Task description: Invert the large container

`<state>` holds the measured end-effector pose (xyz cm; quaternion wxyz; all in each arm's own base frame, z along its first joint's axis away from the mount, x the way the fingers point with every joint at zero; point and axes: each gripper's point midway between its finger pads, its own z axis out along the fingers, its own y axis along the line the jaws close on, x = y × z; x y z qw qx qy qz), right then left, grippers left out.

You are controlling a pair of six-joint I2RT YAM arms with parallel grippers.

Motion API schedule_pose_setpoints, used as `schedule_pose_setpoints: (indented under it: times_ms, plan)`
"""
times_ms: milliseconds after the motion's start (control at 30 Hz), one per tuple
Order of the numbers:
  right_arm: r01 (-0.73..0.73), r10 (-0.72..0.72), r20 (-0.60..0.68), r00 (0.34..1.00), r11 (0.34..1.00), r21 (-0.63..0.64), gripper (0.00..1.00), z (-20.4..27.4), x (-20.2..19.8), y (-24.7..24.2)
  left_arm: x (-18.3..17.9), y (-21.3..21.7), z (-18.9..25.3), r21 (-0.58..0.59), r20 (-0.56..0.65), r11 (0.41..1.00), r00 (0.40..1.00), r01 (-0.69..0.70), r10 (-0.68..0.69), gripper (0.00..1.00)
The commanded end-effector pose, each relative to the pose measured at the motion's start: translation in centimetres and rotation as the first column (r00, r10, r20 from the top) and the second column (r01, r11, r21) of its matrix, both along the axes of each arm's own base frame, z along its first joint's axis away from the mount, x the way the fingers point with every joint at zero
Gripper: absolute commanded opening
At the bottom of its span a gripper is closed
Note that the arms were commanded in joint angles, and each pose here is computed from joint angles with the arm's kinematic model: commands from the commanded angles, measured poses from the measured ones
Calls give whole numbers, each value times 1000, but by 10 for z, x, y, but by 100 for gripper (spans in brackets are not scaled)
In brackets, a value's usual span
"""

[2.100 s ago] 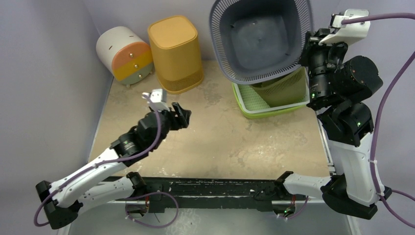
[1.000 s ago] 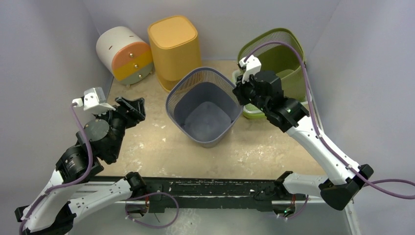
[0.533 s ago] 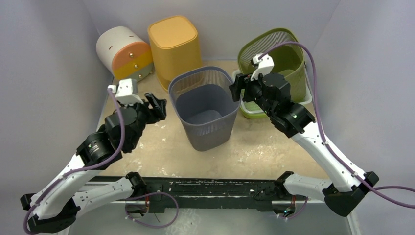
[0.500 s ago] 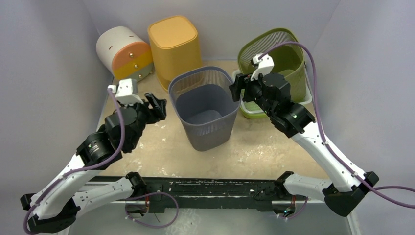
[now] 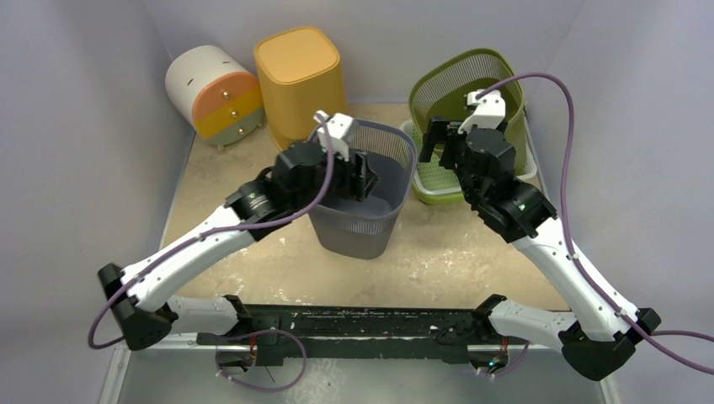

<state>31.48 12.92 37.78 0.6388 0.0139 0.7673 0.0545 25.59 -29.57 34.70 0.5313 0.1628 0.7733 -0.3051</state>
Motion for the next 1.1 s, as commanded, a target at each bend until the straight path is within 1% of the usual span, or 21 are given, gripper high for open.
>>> schedule_pose_setpoints:
  times_ms: [0,100,233,433,533,600,700,767,933,1067]
  plan:
    - [188,-191,56,980,980,62,100,26,0,-46,-11,-49,23,-93,51,976,980,198,-194,60]
    - [190,-196,68,978,978,83,100,35,6,-58,-21,-74,19,-61,58,966,967,251,-248,59]
    - [189,-196,92,976,979,81,100,43,9,-63,-32,-92,21,-25,73,959,958,281,-278,60]
    - [181,-185,71,980,982,55,100,33,13,-61,-33,-87,27,-24,94,965,962,260,-256,63]
    - [190,-193,67,979,980,52,100,30,12,-63,-41,-87,32,-18,115,952,947,304,-300,64]
    - [199,-202,68,977,979,51,100,29,10,-66,-43,-88,28,10,107,947,941,322,-322,65]
    - [210,-214,78,974,976,57,100,33,7,-70,-35,-86,12,82,78,953,951,292,-298,65]
    - [217,-222,86,971,974,60,100,37,5,-73,-35,-88,3,100,64,950,951,296,-303,65]
    - [238,-242,95,966,970,53,100,42,4,-78,-42,-91,-1,95,58,944,945,316,-322,65]
    - [244,-248,93,964,969,47,100,40,6,-79,-52,-96,3,61,57,935,934,350,-354,65]
